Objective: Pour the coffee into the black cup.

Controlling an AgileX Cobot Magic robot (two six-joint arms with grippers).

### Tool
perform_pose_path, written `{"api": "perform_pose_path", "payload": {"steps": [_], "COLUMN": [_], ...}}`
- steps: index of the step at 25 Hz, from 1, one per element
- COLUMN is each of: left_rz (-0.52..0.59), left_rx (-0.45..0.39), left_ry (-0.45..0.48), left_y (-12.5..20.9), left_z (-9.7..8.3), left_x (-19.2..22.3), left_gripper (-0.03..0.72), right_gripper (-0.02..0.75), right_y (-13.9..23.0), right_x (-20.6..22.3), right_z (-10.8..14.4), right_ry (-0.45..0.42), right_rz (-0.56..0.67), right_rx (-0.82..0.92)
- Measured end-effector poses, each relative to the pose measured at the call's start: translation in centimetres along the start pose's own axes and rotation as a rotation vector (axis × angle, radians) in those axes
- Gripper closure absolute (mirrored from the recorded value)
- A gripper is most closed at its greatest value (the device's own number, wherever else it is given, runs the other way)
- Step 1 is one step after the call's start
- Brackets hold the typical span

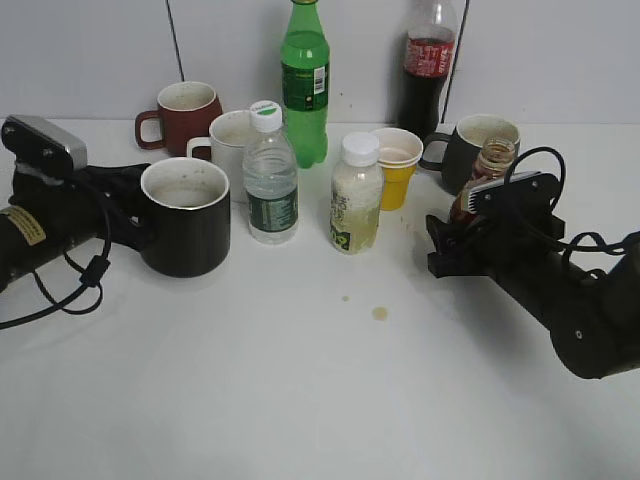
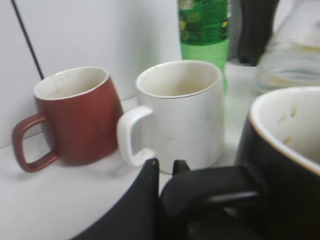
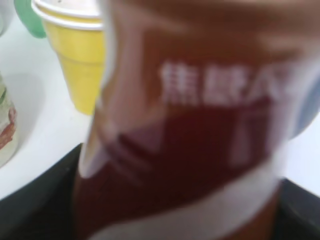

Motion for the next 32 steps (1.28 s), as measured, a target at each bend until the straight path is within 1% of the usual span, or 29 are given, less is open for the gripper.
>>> {"api": "perform_pose_path", "payload": {"steps": [3, 10, 13, 16, 17, 20, 21, 26, 29, 32], "left_rz": [-0.009, -0.039, -0.043, -0.049, -0.051, -0.055, -0.057, -0.066, -0.098, -0.134], "left_rx": [0.009, 0.034, 0.041, 0.048, 0.05, 0.047, 0.045, 0.04, 0.052, 0.06], "left_ry": [0.034, 0.139, 0.182, 0.226, 0.242, 0.265, 0.268, 0.29, 0.311, 0.319], "left_y": [-0.8, -2.0, -2.2, -2.4, -2.4, -2.7, -2.7, -3.1, -4.0, -4.9], "left_z": [-1.4, -5.1, -6.6, -8.2, -8.8, -10.1, -10.5, -12.0, -12.8, -13.2], "left_x": [-0.3, 0.2, 0.4, 0.6, 0.6, 0.7, 0.7, 0.9, 1.6, 2.3], "left_gripper": [0.638, 0.638, 0.638, 0.638, 0.638, 0.638, 0.638, 0.638, 0.639, 0.639], "right_gripper": [0.23, 0.234, 0.234, 0.234, 0.234, 0.234, 0.234, 0.234, 0.234, 0.234], "right_y": [0.5, 0.3, -0.5, -3.2, -4.8, -8.1, -8.7, -10.7, -11.5, -11.9], "right_x": [0.3, 0.4, -0.3, -1.3, -1.6, -2.6, -2.9, -3.3, -2.9, -2.7], "right_z": [0.1, 0.1, 0.0, 0.4, 0.9, 1.9, 2.1, 2.5, 2.9, 3.5], "right_ry": [-0.002, -0.001, -0.009, -0.061, -0.104, -0.194, -0.206, -0.194, -0.18, -0.163], "right_rz": [0.002, -0.004, 0.005, -0.066, -0.119, -0.24, -0.266, -0.352, -0.393, -0.429], "right_rx": [0.002, 0.0, -0.047, -0.125, -0.153, -0.232, -0.262, -0.458, -0.58, -0.726]}}
Point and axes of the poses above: a point on each arm's last joint axis where the gripper is mounted, x pointing out along that axis toward the gripper, z along the wrist's bending axis when the last joint is at zero, y = z × x, the point moved 3 cm from there along x, pointing out along that axis toward the gripper, and after that the axes turned 1 degree about x, right-handed, at the moved point
